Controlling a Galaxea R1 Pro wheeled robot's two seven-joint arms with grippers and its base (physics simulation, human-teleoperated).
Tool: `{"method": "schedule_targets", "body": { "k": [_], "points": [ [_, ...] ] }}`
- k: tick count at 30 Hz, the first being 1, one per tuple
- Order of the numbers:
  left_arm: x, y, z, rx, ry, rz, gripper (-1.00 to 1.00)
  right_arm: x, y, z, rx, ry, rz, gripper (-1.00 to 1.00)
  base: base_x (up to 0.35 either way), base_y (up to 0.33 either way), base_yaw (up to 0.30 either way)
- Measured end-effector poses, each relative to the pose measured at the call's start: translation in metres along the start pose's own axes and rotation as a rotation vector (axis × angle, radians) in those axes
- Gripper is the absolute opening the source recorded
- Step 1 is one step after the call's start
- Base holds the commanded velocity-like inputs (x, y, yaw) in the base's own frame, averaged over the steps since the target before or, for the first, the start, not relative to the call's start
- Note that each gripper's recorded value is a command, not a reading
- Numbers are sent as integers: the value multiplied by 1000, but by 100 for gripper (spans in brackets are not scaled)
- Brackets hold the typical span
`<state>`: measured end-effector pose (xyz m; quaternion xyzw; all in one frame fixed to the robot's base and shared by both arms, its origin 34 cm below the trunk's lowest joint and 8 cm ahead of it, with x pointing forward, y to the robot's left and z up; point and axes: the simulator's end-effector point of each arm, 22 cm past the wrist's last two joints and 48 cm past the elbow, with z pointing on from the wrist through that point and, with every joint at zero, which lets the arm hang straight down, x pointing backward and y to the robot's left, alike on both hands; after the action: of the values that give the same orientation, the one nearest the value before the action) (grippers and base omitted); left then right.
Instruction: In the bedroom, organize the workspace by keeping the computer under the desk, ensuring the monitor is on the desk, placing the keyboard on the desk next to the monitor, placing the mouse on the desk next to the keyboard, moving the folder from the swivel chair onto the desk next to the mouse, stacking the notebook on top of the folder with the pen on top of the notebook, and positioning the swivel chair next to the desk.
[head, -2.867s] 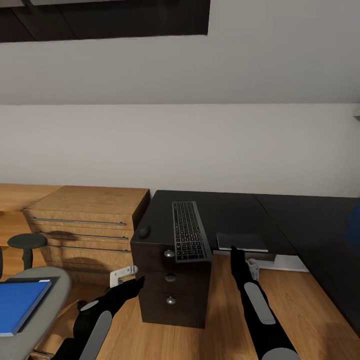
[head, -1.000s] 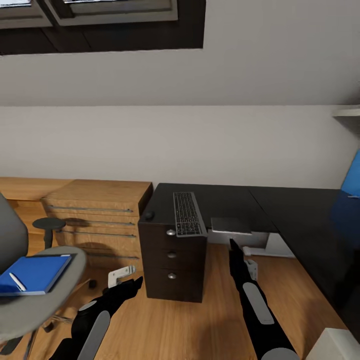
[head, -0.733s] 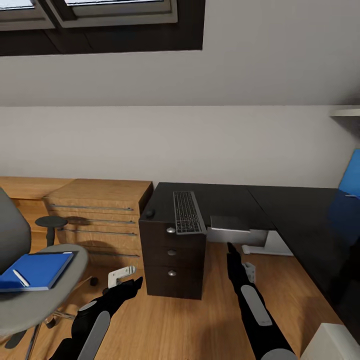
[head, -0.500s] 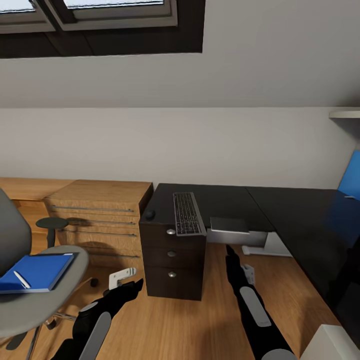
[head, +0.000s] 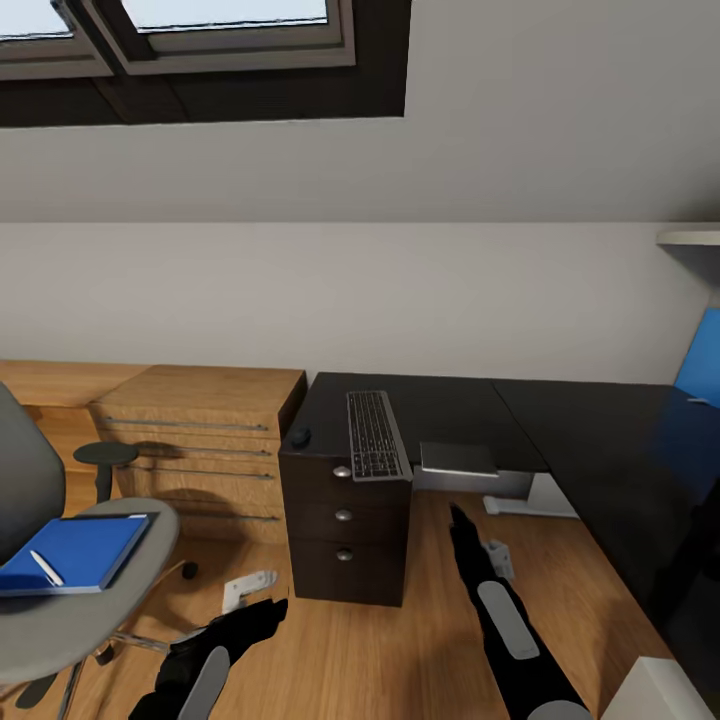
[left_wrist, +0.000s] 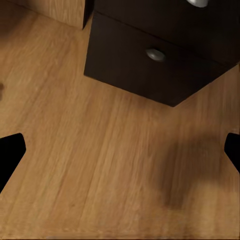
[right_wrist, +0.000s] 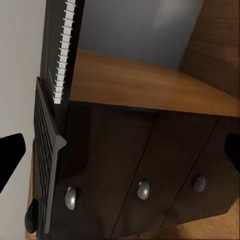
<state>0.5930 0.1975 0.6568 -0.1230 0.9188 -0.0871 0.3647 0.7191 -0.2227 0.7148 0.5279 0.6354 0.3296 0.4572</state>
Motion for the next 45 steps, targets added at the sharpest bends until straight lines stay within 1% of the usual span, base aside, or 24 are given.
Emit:
{"method": "schedule_targets", "body": {
  "k": [5,9,10,11,15,19,21,24,27,29,33,36,41,45],
  "points": [
    [28,15,6,-39,77,3,100,2,-4,-3,27,8,-34,100,0,0,0],
    [51,27,9,-71,140,7,100,8,-18,-5,69,25,-83,100,0,0,0],
    [62,32,10,-85,165,8,100,12,-31,-7,95,39,-124,100,0,0,0],
    [77,42,13,-109,186,7,100,20,-62,-12,155,69,-243,100,0,0,0],
    [87,53,14,-142,178,2,100,26,-88,-20,204,104,-402,100,0,0,0],
    [90,60,16,-170,129,6,100,26,-103,-29,225,115,-569,100,0,0,0],
    [92,61,16,-179,103,21,100,27,-111,-34,231,115,-654,100,0,0,0],
    [98,59,15,-181,73,57,100,30,-127,-45,239,114,-777,100,0,0,0],
    [102,56,12,-178,51,91,100,33,-142,-59,239,107,-868,100,0,0,0],
    [104,53,10,-176,40,106,100,34,-147,-68,232,90,-907,100,0,0,0],
    [104,52,6,-177,29,120,100,28,-147,-81,207,33,-956,100,0,0,0],
    [102,51,2,-179,22,121,100,25,-143,-86,198,16,-971,100,0,0,0],
    [93,51,-4,-182,-10,119,100,22,-135,-91,183,4,-987,100,0,0,0],
    [99,56,-9,-192,1,123,100,25,-132,-96,180,14,-994,100,0,0,0]
  ]
}}
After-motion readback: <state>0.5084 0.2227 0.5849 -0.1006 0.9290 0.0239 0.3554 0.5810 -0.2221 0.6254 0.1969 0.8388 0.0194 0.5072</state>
